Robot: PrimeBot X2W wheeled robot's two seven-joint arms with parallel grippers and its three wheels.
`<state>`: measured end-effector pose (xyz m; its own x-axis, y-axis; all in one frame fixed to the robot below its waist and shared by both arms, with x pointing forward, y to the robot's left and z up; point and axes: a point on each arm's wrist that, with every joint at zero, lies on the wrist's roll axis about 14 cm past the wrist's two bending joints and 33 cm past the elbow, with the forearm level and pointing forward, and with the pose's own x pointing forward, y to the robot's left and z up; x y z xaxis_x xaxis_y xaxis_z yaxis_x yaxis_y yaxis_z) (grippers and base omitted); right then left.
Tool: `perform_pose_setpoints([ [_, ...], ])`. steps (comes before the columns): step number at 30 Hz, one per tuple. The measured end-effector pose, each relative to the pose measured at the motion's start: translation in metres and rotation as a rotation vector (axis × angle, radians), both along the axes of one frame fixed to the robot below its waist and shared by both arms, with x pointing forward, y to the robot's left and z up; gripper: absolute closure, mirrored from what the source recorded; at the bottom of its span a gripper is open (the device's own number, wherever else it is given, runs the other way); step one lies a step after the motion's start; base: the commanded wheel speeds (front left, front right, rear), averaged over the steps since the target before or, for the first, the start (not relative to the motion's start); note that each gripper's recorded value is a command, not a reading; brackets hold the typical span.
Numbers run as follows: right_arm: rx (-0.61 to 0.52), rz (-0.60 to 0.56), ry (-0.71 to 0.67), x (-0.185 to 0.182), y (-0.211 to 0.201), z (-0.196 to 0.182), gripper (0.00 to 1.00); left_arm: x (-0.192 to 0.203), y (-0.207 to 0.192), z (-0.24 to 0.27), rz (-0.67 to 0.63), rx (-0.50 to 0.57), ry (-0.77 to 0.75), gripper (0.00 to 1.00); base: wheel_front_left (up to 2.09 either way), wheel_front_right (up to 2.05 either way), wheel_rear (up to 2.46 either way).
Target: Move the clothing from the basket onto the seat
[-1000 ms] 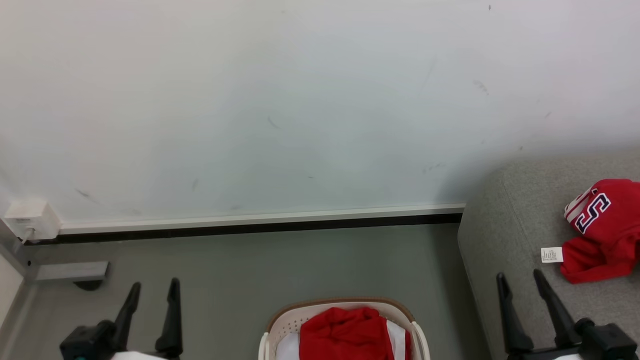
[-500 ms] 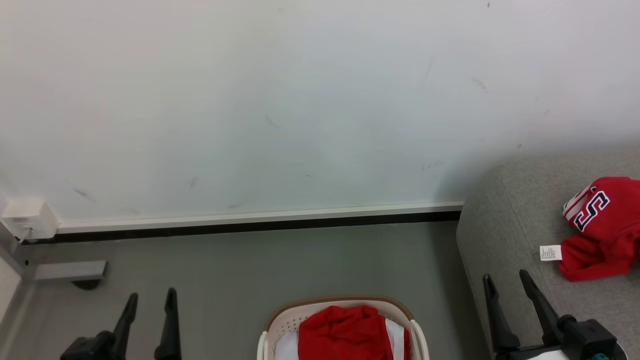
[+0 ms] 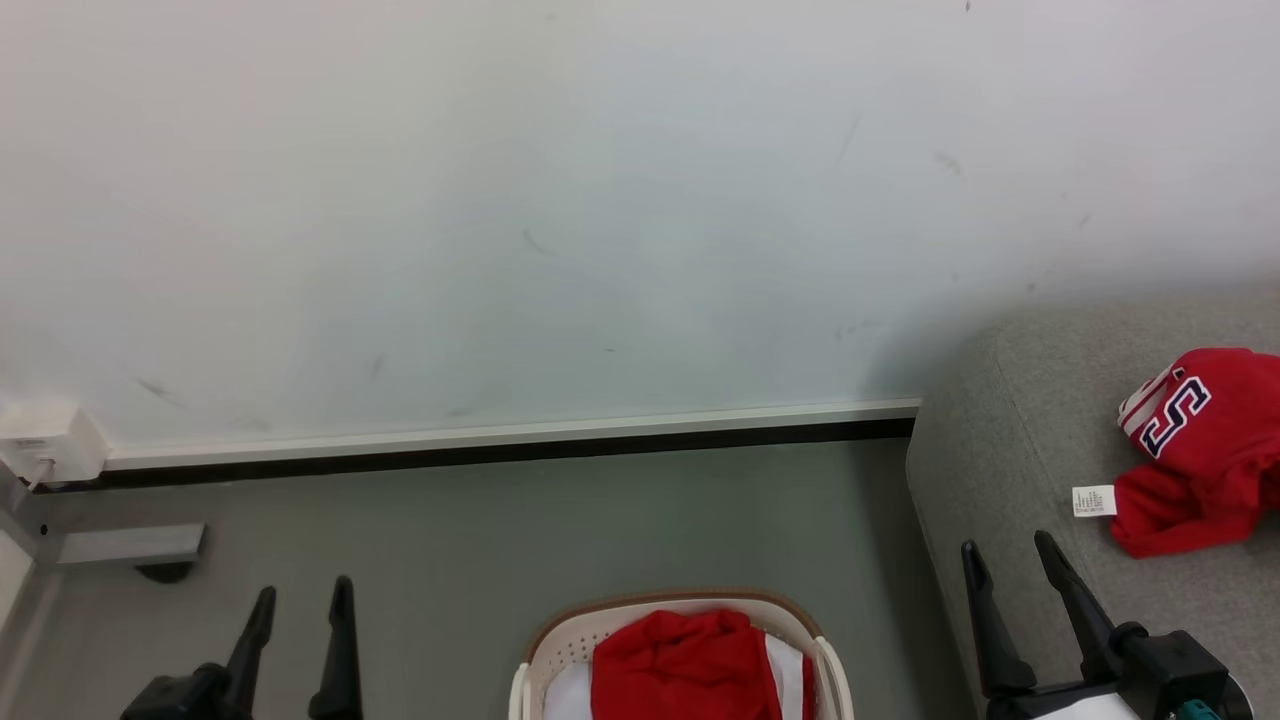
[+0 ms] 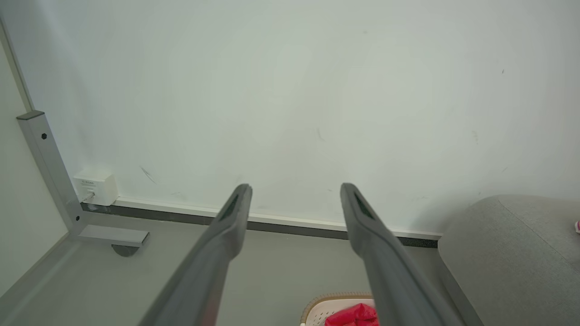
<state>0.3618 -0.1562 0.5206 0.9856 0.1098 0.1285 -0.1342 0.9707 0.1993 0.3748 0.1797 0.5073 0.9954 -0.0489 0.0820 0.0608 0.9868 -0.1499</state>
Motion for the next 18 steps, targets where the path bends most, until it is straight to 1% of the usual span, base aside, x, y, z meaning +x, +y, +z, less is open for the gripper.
perform_pose_setpoints([
  [8,0.001,-0.021,-0.001,-0.002,-0.007,0.000,0.00,0.004,-0.007,0.000,-0.017,0.000,-0.001,0.00,0.00,0.00,0.00],
  [14,0.000,-0.043,-0.025,0.000,-0.014,0.008,0.00,0.011,-0.021,-0.002,-0.062,0.006,0.003,0.00,0.00,0.00,0.00],
  [18,-0.002,-0.071,-0.043,0.003,-0.024,0.015,0.00,0.020,-0.037,-0.002,-0.111,0.008,0.002,0.00,0.00,0.00,0.00],
])
